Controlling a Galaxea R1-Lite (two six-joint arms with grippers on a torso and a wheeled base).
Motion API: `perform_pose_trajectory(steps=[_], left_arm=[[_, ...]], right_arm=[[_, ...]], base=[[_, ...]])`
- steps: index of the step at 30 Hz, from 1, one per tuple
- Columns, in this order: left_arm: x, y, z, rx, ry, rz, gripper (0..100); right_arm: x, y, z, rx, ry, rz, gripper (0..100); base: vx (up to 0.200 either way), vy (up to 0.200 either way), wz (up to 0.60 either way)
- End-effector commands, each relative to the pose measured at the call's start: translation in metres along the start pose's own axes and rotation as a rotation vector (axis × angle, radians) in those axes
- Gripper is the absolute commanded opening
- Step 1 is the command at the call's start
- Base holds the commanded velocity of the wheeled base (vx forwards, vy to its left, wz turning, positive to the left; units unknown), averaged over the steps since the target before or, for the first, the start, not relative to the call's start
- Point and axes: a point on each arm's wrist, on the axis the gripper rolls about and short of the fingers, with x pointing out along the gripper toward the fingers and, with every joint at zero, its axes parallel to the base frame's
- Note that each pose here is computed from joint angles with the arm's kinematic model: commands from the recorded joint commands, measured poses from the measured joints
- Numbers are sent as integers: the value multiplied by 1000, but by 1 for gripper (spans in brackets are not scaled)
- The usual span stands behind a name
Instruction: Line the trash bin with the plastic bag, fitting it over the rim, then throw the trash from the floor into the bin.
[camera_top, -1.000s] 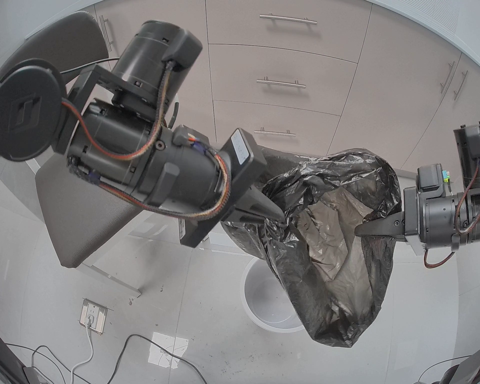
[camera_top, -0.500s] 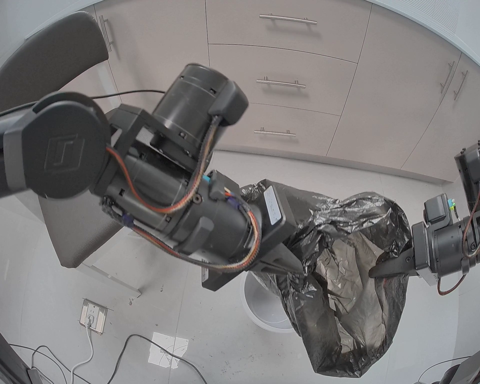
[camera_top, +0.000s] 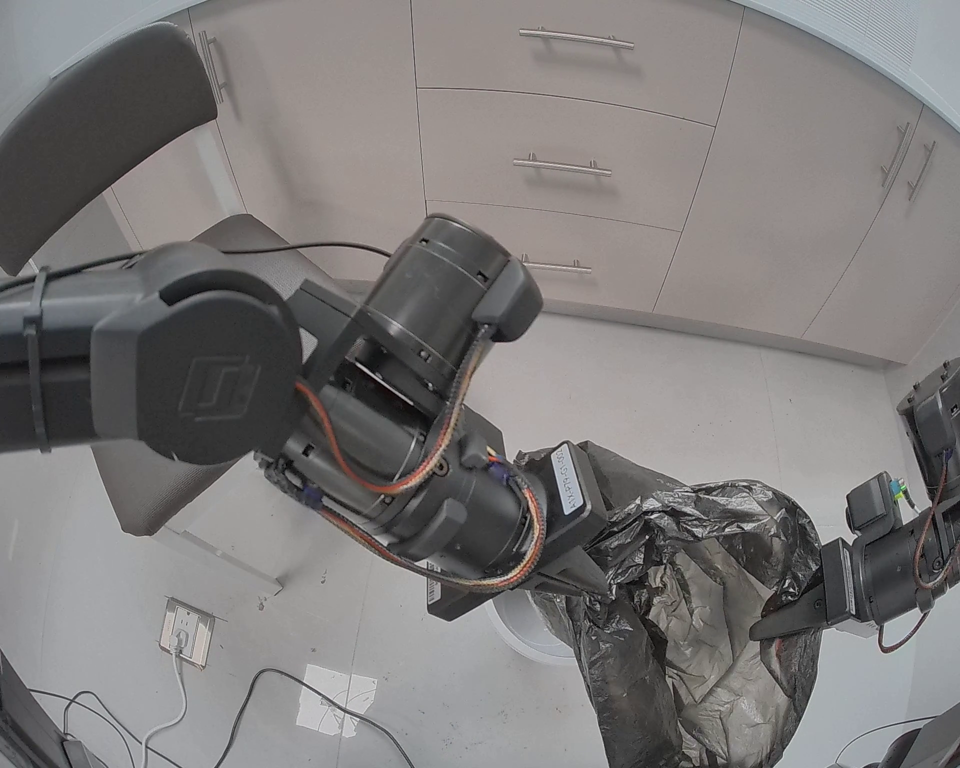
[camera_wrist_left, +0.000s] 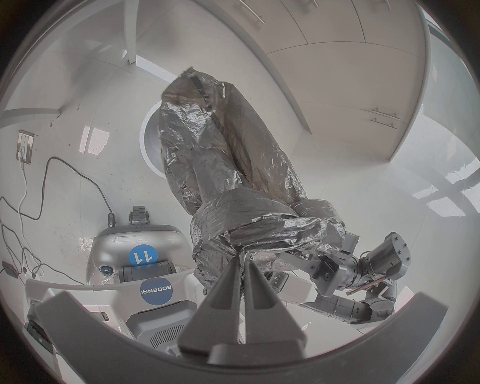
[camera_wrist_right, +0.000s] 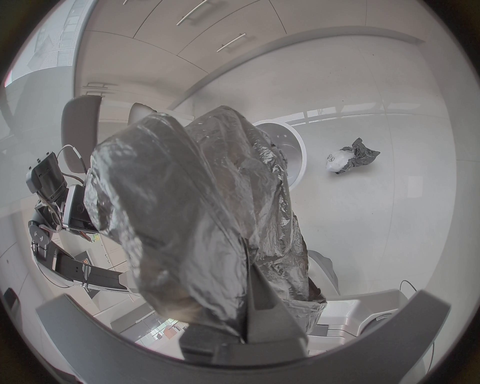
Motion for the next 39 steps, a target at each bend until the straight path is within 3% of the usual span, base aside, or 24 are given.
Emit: perform_pose_trajectory(steps=[1, 24, 34, 39], left_arm=[[15, 5, 5, -16, 17, 27, 0], [41, 29, 7, -74, 72, 124, 0], [55, 37, 12, -90, 88, 152, 0], [67, 44, 19, -68, 100, 175, 0]], right_arm=[[0, -6, -5, 6, 8, -8, 0], [32, -18, 1, 49, 99, -46, 0], [46, -6, 21, 91, 130, -25, 0], [52, 2, 33, 114, 174, -70, 0]], base=[[0, 0, 0], [0, 0, 0], [0, 0, 0], [0, 0, 0]])
